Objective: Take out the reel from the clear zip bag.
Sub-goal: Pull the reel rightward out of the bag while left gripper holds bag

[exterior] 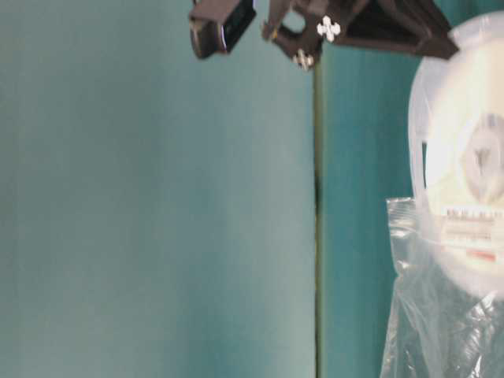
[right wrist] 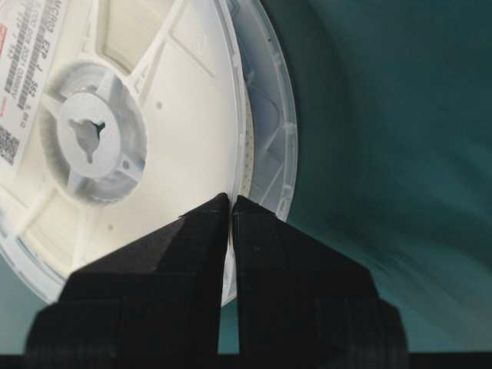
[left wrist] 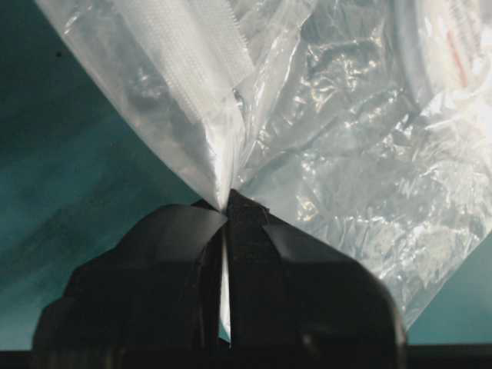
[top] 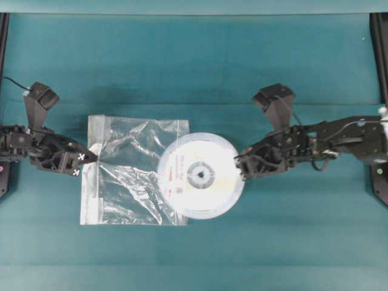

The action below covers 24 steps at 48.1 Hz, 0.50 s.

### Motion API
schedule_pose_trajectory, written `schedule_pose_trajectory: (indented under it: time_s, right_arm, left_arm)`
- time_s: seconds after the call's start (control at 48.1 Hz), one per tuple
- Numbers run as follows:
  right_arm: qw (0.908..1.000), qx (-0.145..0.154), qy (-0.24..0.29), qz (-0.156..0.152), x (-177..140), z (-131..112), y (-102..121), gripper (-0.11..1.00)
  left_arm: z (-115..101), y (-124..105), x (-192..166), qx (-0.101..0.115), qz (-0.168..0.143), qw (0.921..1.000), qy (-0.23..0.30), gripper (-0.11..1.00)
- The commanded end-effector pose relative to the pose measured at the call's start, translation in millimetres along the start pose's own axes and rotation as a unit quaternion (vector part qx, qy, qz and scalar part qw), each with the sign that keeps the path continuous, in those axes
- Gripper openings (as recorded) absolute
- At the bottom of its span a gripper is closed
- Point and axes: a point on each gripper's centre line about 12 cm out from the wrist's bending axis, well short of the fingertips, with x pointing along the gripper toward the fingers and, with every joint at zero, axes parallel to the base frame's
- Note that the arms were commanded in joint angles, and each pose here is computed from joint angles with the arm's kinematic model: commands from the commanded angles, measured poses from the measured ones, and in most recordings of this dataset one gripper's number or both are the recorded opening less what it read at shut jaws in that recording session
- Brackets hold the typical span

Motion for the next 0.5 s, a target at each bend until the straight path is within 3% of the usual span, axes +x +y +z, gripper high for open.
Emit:
schedule_pose_trajectory:
  time_s: [0.0,0.478]
  right_arm:
    - [0.9999,0.008,-0.006,0.010,-11.3,0.4,-2.1,0.03]
    - [0.9996,0.024,0.003,-0.016,-50.7,-14.4,-42.2,0.03]
  left_arm:
    - [6.6,-7.5,1.7,0.007,-0.010,0.9999,-0.009,0.00]
    - [12.9,-15.9,17.6,0.015,-0.003,0.9999,-0.005,0.00]
